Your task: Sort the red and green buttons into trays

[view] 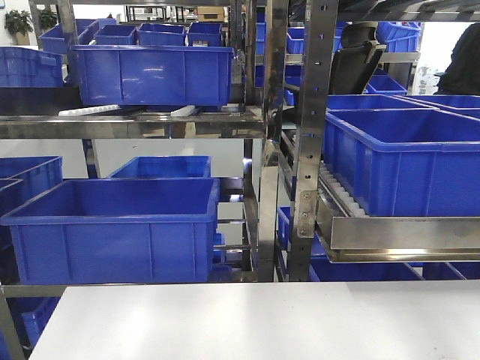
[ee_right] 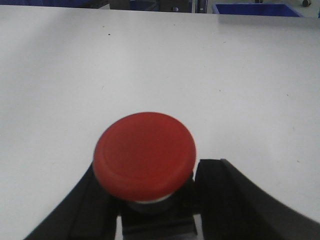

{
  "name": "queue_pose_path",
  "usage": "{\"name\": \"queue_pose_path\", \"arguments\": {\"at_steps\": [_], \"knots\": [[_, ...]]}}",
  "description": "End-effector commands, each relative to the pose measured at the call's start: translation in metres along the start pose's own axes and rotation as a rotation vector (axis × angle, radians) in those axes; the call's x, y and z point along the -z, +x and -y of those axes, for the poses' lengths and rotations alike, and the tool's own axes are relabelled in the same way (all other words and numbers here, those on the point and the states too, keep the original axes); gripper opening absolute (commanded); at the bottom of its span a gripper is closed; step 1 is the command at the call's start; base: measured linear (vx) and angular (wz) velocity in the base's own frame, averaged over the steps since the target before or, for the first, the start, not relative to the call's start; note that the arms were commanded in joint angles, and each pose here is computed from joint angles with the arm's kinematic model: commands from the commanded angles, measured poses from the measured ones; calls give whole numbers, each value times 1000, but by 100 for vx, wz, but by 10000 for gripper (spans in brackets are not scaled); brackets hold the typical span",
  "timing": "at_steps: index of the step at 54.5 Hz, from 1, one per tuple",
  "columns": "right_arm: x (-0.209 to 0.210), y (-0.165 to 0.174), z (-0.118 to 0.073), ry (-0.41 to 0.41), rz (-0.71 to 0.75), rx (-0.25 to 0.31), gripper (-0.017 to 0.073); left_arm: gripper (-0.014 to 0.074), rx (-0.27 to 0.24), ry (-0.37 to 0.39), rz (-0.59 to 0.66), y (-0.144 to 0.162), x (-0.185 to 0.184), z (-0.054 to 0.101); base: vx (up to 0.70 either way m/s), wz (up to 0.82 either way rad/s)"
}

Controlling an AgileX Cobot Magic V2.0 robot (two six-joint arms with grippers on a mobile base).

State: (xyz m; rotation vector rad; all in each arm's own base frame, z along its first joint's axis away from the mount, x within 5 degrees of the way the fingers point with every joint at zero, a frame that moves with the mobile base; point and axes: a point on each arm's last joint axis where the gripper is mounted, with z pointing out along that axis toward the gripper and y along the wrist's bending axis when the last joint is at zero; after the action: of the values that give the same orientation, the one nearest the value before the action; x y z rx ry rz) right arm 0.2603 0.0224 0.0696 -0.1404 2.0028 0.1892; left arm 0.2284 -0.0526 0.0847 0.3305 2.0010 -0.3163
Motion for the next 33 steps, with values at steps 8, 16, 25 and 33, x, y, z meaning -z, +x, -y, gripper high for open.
{"name": "queue_pose_path", "arguments": {"at_steps": [8,16,25,33], "knots": [[3,-28,0,-8,231,12,-10,553,-15,2,149,-26,-15,-5,0,0],[3,-28,1,5,232,7,-10,503,2,12,148,-26,-21,-5,0,0],[3,-28,2,15,233,3,-10,319,18,10,145,-25,-24,-6,0,0],[3,-28,2,12,233,3,-10,81,18,10,148,-25,-24,-6,0,0]]}}
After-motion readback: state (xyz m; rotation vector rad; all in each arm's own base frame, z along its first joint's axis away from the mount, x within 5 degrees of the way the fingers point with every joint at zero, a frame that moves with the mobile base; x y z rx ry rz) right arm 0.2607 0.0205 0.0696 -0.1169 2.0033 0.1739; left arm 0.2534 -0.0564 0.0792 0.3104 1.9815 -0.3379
